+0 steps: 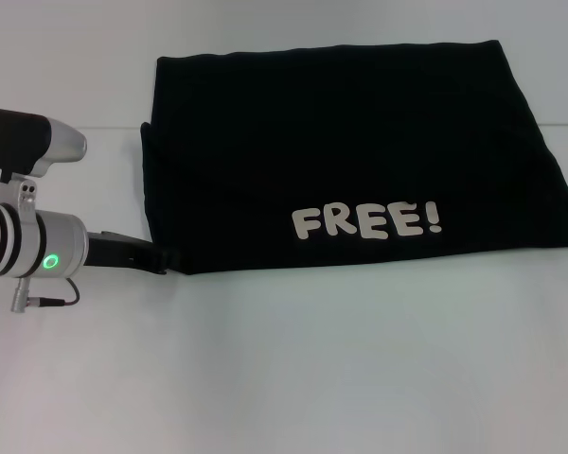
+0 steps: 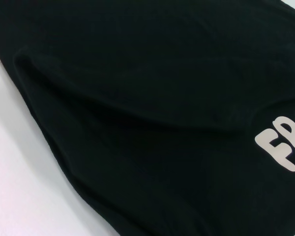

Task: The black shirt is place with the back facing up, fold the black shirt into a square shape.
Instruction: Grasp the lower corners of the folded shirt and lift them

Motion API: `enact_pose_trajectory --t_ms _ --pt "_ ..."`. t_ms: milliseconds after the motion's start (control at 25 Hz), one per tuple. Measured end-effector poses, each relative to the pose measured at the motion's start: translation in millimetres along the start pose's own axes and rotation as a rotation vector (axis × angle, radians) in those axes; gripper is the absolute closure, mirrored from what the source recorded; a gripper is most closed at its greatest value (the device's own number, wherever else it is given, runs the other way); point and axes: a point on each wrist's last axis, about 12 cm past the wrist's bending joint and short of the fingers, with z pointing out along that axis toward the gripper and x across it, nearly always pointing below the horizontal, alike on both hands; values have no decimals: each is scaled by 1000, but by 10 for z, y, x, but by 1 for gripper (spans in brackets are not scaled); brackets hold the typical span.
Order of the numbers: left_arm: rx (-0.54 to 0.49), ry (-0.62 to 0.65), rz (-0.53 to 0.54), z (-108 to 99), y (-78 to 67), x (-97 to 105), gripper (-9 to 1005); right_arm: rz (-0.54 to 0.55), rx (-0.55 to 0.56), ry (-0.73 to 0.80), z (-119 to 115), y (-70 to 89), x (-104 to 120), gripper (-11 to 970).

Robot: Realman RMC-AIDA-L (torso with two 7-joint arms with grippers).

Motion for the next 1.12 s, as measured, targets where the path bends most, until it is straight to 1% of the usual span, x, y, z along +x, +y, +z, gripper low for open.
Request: enact_pose_trajectory --t_ms 200,280,440,640,800,1120 --pt "-3 -3 4 -16 10 -14 997 -6 14 9 -1 -17 -1 123" --pt "-1 -4 7 -49 21 -18 997 -2 32 29 -15 -43 -1 123" --pt "9 -3 24 -121 31 -24 997 47 103 127 -29 -119 -13 123" --pt "0 -7 34 -193 84 -37 997 75 192 229 30 -171 -17 123" --pt "-7 -4 43 -217 108 -41 997 59 268 294 173 -183 7 124" --pt "-14 2 53 -219 109 -67 997 16 305 332 516 -126 63 124"
